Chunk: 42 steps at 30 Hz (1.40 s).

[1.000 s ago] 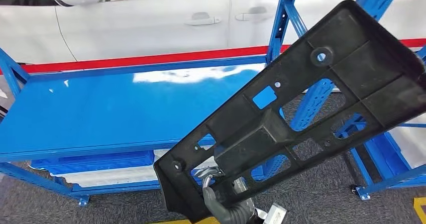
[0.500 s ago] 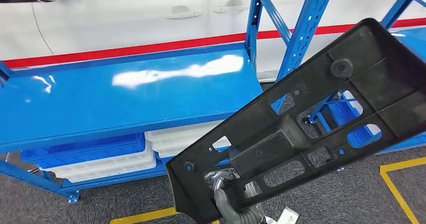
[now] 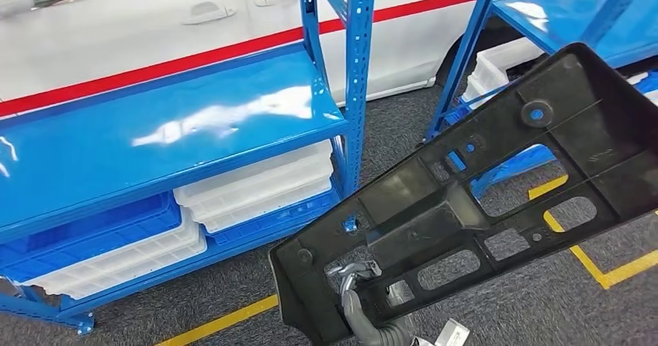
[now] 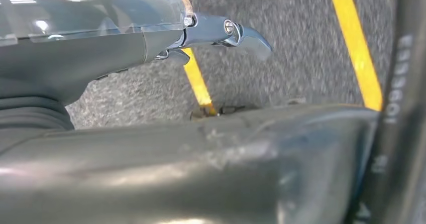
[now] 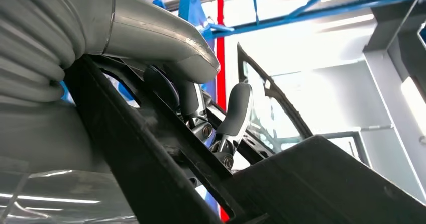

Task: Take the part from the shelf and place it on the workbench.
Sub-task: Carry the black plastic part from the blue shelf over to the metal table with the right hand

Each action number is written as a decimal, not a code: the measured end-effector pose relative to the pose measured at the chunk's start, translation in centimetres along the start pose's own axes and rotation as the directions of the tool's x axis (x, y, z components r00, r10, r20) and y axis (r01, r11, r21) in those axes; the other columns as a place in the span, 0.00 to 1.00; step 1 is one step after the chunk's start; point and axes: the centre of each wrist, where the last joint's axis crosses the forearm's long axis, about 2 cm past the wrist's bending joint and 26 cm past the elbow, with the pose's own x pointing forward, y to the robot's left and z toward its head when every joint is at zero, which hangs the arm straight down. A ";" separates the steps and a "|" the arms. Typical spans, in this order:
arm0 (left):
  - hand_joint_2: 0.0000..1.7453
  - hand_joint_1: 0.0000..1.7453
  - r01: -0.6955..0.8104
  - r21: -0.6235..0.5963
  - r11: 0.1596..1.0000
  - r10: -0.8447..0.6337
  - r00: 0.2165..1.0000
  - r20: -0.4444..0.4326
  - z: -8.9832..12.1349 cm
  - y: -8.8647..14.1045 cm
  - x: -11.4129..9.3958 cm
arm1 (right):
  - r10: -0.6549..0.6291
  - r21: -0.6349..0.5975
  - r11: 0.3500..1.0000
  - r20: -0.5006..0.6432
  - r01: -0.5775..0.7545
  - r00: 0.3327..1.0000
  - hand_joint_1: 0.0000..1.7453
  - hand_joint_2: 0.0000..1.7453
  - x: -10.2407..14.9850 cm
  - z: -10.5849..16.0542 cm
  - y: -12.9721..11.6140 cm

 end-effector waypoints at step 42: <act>0.00 0.00 0.010 -0.002 1.000 -0.010 1.000 -0.002 0.0 0.1 0.0 | 0.000 -0.072 0.997 0.031 0.002 1.000 1.00 1.00 0.2 1.2 0.1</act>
